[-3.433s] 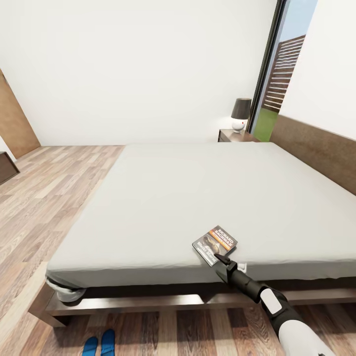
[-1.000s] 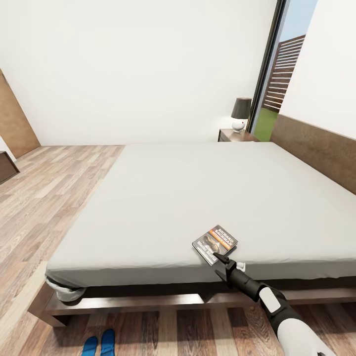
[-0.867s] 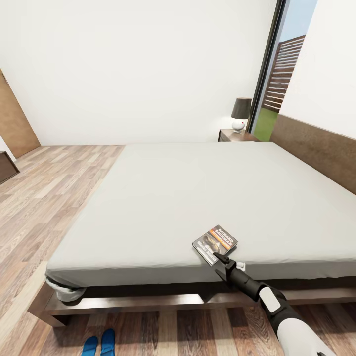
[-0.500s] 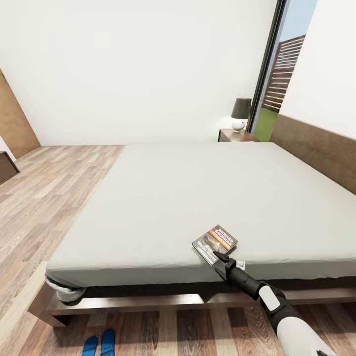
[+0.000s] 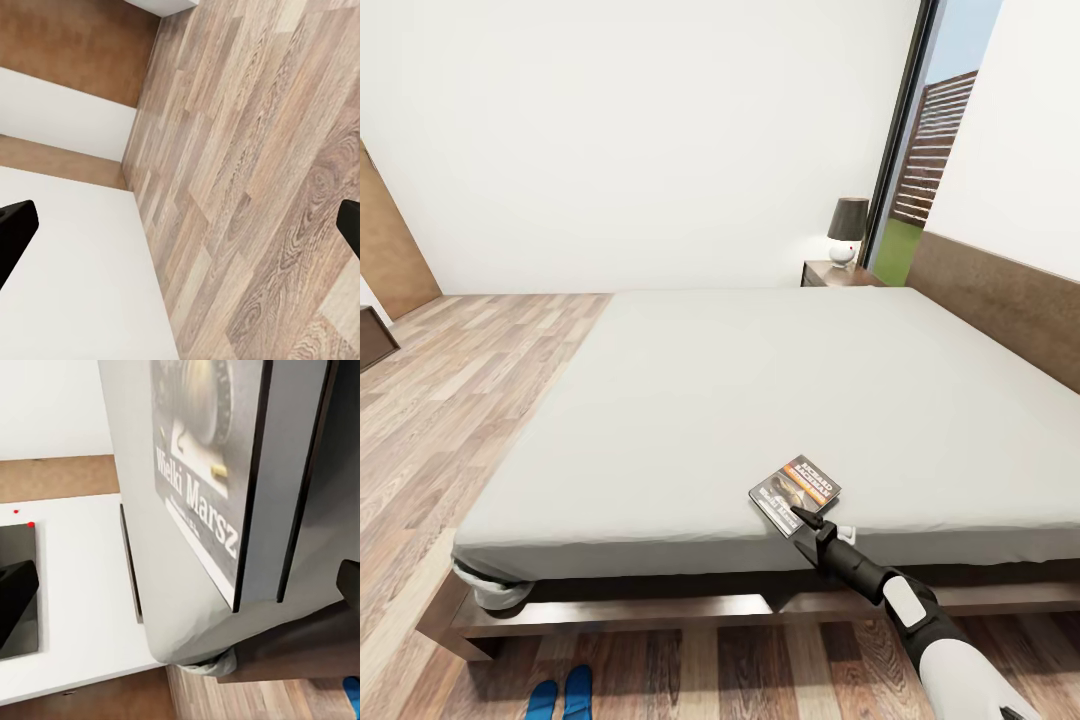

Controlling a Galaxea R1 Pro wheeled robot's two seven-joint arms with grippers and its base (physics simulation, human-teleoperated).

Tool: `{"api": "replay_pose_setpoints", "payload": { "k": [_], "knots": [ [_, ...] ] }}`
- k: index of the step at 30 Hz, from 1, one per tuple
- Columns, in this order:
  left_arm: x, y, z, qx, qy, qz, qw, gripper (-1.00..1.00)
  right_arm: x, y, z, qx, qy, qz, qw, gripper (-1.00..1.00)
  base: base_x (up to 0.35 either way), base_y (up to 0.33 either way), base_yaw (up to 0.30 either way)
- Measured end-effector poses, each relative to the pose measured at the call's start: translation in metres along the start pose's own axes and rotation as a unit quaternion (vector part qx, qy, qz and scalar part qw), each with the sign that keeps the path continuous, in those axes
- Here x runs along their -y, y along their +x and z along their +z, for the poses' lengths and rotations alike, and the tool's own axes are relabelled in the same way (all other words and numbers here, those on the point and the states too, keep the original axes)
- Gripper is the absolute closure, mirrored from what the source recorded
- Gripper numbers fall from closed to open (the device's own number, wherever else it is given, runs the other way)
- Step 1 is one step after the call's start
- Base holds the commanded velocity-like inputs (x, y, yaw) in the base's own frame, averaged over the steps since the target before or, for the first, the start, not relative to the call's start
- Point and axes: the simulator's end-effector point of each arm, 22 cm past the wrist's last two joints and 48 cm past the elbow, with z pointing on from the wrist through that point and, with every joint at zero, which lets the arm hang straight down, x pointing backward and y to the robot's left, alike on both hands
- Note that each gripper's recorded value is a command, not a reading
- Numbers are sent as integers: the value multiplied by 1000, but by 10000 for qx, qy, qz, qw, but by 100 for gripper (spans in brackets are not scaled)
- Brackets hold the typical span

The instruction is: In the bedroom, move the book from the bed onto either nightstand, and place the two sandals side by side next to the bed.

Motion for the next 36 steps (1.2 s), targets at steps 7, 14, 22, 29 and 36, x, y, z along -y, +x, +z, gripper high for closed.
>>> {"api": "replay_pose_setpoints", "payload": {
  "k": [7, 14, 22, 29, 36],
  "knots": [
    [0, 0, 0, 1, 0, -1, 10000, -100, 0, 0, 0, -3, 1, -11, 10000, -100, 0, 0, 0],
    [0, 0, 0, 2, 0, -1, 10000, -100, 0, 0, 0, -11, 0, -14, 10000, -100, 0, 0, 0],
    [0, 0, 0, 3, 0, -3, 10000, -100, 0, 0, 0, -17, 1, -17, 10000, -100, 0, 0, 0],
    [0, 0, 0, 2, 0, -1, 10000, -100, 0, 0, 0, -19, 2, -19, 10000, -100, 0, 0, 0],
    [0, 0, 0, 2, 0, -2, 10000, -100, 0, 1, 0, -19, 0, -17, 10000, -100, 0, 0, 0]
  ]
}}
